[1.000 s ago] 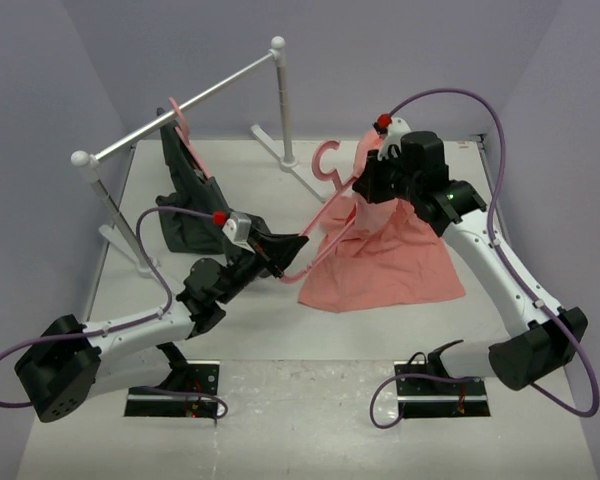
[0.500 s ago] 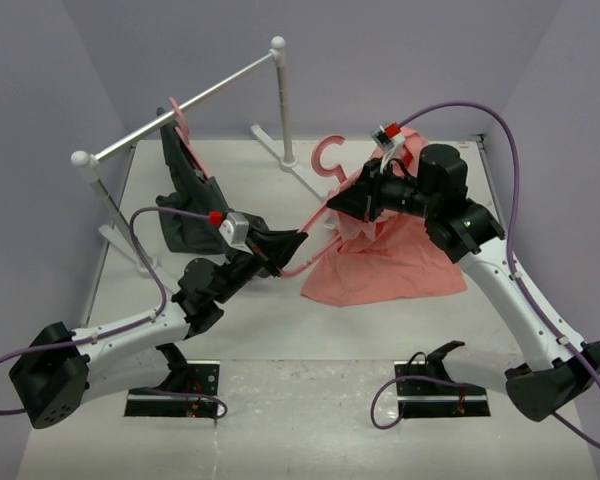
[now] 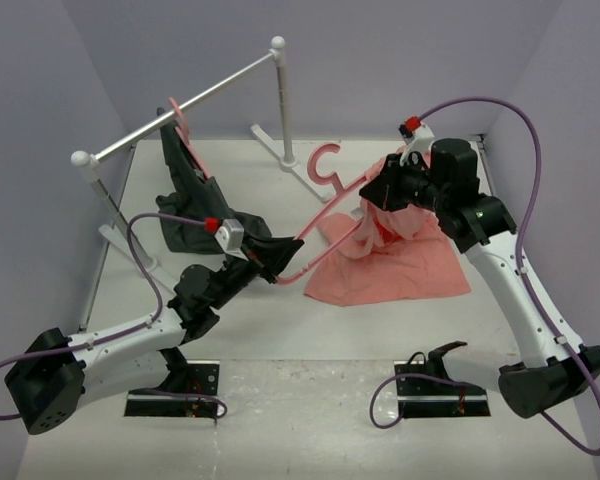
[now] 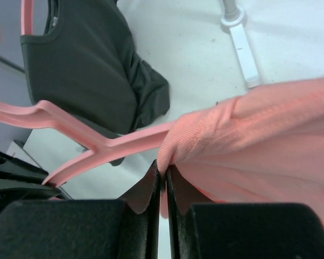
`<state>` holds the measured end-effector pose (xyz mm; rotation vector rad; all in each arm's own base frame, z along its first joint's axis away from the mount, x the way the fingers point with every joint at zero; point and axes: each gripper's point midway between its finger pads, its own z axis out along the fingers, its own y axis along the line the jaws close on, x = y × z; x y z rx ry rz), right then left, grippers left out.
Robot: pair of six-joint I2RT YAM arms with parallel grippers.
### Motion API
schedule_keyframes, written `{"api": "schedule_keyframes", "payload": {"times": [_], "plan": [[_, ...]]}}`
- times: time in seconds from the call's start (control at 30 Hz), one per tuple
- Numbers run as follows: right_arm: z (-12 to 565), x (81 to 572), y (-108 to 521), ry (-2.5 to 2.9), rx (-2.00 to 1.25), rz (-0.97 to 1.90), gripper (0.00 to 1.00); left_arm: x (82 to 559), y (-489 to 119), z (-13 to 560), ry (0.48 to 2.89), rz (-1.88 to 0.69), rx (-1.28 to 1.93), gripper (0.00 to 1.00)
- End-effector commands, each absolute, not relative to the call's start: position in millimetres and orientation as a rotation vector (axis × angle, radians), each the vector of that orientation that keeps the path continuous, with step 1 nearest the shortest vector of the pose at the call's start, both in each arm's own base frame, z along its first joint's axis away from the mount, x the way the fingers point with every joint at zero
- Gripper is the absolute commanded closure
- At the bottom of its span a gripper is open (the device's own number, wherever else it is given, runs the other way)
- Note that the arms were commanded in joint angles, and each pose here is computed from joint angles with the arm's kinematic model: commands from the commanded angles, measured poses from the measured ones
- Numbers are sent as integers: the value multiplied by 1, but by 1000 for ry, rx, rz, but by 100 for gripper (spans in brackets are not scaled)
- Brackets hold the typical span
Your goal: Place the t-shirt on the hanger
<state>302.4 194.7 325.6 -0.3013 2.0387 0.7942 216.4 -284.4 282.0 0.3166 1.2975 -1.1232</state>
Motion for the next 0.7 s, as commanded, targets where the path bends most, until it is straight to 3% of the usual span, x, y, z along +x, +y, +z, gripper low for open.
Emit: {"api": "schedule_keyframes", "payload": {"times": [0.0,0.3,0.57,0.6,0.67], "plan": [[336,270,232,1971,-523,1039,92,214,-279,314,1177,-1163,263,100],[346,273,232,1933,-580,1012,100,214,-299,296,1216,-1219,319,100],[366,204,278,1804,-996,1272,100,215,-307,287,1223,-1245,323,100],[367,207,275,1810,-971,1240,100,215,-307,287,1221,-1242,324,100],[352,224,265,1863,-886,1105,88,216,-302,291,1213,-1214,319,100]]}}
